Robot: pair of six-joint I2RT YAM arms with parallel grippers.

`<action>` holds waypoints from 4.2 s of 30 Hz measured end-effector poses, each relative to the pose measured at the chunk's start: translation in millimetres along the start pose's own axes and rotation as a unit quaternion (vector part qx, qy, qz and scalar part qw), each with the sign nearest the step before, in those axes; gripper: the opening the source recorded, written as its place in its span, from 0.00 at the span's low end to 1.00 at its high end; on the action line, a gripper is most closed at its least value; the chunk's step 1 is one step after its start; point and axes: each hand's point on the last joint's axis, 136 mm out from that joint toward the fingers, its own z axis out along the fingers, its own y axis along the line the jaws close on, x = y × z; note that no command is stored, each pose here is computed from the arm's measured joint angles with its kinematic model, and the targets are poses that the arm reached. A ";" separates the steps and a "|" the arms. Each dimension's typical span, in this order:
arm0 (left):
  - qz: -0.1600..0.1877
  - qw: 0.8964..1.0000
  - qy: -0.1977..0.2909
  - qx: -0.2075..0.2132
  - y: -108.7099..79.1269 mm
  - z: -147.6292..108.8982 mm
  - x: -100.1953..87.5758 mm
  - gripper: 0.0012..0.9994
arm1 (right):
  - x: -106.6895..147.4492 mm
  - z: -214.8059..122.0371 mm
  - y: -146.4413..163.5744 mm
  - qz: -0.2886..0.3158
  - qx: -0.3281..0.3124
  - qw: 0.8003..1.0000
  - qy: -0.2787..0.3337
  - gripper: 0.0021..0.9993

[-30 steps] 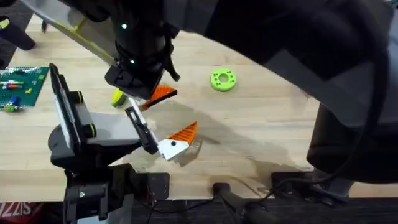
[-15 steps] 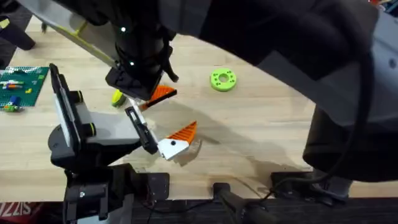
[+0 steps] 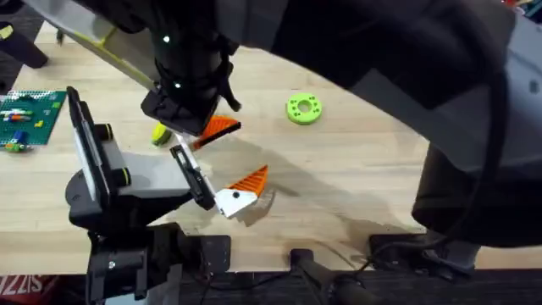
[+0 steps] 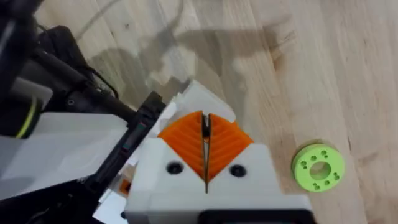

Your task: Pick up the gripper from the table and insert it into the empty holder that is missing its gripper. Then pick up a screw, insert it into the mounting hole, and use the screwdriver to tighten it. Finally, clean up the table by picking up the vegetable and placing it into the bucket.

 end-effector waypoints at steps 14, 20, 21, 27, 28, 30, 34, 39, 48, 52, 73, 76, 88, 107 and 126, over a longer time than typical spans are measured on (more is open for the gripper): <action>0.002 1.000 0.000 0.000 -0.1 0.0 0.0 0.99 | -3.1 -0.1 5.4 0.001 -0.016 1.000 -0.007 0.00; 0.002 1.000 0.000 0.000 -0.1 0.0 0.0 0.99 | -1.6 -0.1 4.5 0.001 -0.013 1.000 -0.004 0.00; 0.003 1.000 0.000 0.000 -0.1 0.0 0.0 0.99 | -1.6 -0.1 4.4 0.001 -0.013 1.000 -0.003 0.00; 0.002 1.000 0.000 0.000 -0.1 0.0 0.0 0.99 | -0.6 6.9 3.8 0.002 -0.012 1.000 0.004 0.00; 0.002 1.000 0.000 0.000 -0.1 0.0 0.0 0.99 | -0.1 9.9 3.6 0.003 -0.012 1.000 0.008 0.00; -0.006 1.000 0.001 0.000 -0.1 0.0 0.4 0.99 | 0.9 15.9 2.3 0.009 -0.008 1.000 0.015 0.00; -0.006 1.000 0.000 0.002 -0.9 0.2 0.3 0.99 | 2.4 14.8 1.6 0.011 0.004 1.000 0.019 0.00; -0.006 1.000 0.000 0.002 -0.8 0.2 0.3 0.99 | 2.4 14.7 1.3 0.015 0.008 1.000 0.019 0.00; -0.006 1.000 0.000 0.002 -0.7 0.2 0.3 0.99 | 4.2 13.9 -10.8 0.024 0.029 0.999 0.021 0.45; -0.006 1.000 0.000 0.002 -0.7 0.2 0.3 0.99 | 4.3 13.1 -16.1 0.027 0.040 0.999 0.021 0.63; 0.004 1.000 0.000 0.002 -0.7 0.2 0.1 0.43 | 1.5 -19.5 -15.4 0.031 0.032 0.999 0.003 0.92; 0.007 1.000 0.000 0.002 -0.7 0.2 0.1 0.03 | 7.7 -19.8 -18.2 0.035 0.032 0.999 0.015 0.93; 0.006 1.000 0.000 0.002 -0.7 0.2 0.1 0.00 | 39.8 -34.8 -48.6 0.096 0.041 0.993 0.057 0.99; 0.006 1.000 0.000 0.002 -0.7 0.2 0.1 0.00 | 215.1 -86.7 -147.4 0.387 0.144 0.909 0.055 0.99; 0.006 1.000 0.000 0.002 -0.7 0.2 0.1 0.00 | 380.7 -75.3 -292.7 0.571 0.209 0.794 0.013 0.99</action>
